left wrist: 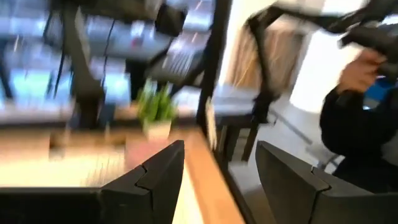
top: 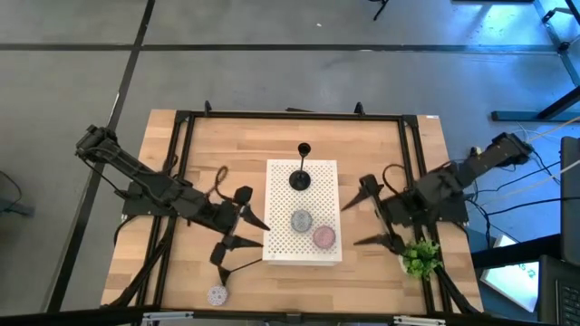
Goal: Pick & Place candle stick holders
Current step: Put the left candle holder on the shelf
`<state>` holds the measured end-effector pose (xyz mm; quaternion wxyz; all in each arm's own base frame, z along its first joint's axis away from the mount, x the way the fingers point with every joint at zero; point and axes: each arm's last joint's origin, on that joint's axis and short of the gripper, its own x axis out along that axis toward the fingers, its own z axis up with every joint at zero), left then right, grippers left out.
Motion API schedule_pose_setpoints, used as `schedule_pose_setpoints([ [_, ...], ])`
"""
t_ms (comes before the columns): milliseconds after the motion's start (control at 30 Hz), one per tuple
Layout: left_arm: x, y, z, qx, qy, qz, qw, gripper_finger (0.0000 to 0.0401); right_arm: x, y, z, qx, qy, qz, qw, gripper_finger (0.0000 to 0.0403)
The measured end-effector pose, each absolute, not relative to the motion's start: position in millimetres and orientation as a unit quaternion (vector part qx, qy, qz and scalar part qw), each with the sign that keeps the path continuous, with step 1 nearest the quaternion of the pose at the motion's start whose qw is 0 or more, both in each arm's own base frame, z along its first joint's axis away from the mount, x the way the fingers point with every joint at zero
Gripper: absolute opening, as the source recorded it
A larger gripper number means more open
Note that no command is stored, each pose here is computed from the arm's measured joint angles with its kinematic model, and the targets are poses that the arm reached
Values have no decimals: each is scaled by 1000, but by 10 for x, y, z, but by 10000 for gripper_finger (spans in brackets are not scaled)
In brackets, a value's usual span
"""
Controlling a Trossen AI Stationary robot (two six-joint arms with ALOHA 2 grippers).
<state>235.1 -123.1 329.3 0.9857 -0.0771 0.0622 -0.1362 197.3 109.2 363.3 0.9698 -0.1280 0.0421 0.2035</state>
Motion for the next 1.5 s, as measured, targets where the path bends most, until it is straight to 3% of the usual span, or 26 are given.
schedule_pose_setpoints([
  [200,2386,-1288,2982,-180,177,-45,967,196,2017,962,3473,-95,131,174,971,392],
  [333,2405,-1356,2810,-251,233,-19,939,196,1999,956,3487,-82,129,177,972,392],
  [600,2317,-1649,2396,-346,363,33,864,196,1951,1007,3504,-93,116,281,948,392],
  [767,2302,-1771,2151,-343,428,50,835,196,1916,951,3478,-49,61,228,970,392],
  [933,2280,-1838,1980,-316,473,53,821,196,1755,837,3403,-21,-29,263,964,392],
  [1500,2311,-1871,1646,-246,541,62,802,196,1629,760,3350,-22,-32,274,961,392],
])
